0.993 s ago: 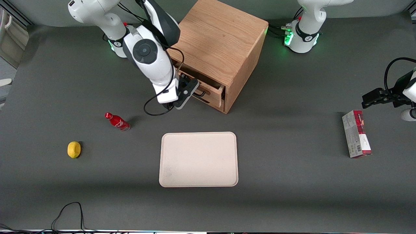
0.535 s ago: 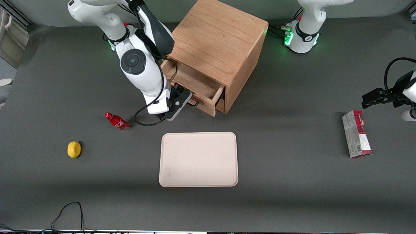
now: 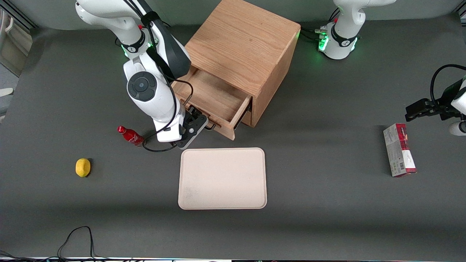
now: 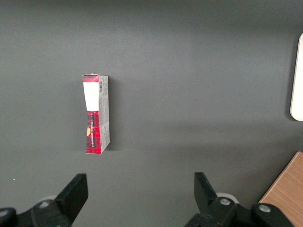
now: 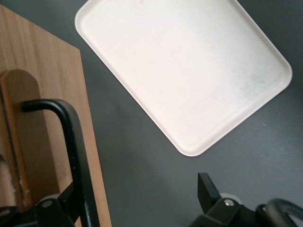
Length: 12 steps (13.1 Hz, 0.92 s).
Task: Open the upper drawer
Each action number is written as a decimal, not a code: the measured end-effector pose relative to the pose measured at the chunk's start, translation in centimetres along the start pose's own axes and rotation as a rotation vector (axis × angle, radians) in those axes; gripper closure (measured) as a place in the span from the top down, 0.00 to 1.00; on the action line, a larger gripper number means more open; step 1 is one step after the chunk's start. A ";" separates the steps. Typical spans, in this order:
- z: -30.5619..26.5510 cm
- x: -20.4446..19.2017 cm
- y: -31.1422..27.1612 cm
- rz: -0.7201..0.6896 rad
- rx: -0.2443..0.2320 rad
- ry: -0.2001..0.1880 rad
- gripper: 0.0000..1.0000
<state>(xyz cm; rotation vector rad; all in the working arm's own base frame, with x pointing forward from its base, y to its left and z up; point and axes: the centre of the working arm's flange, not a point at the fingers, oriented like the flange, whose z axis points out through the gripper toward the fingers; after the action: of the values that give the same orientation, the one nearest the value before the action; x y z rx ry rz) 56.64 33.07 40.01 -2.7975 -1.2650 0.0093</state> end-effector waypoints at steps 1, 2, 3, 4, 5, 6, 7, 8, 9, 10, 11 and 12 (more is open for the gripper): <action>-0.1 0.0 0.5 -0.003 -0.003 -0.002 1.00; -0.2 -0.1 1.0 -0.012 -0.004 -0.003 1.00; -0.3 -0.2 1.6 -0.012 -0.003 -0.007 1.00; -0.4 -0.4 2.4 -0.010 -0.003 -0.008 1.00; -0.5 -0.5 3.3 -0.012 -0.003 -0.009 1.00; -0.6 -0.7 4.1 -0.010 -0.001 -0.014 1.00; -0.8 -0.8 4.8 -0.008 0.000 -0.017 1.00; -1.0 -0.7 5.5 -0.009 0.001 -0.020 1.00; -1.0 -0.6 6.1 -0.009 0.001 -0.023 1.00; -1.1 -0.6 6.7 -0.004 0.000 -0.022 1.00; -1.1 -0.5 7.3 0.002 -0.002 -0.019 1.00; -1.1 -0.5 7.9 0.007 -0.004 -0.017 1.00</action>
<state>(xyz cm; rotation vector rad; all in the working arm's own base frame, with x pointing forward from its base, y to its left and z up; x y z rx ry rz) 62.29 27.44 40.55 -2.8114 -1.2596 0.0303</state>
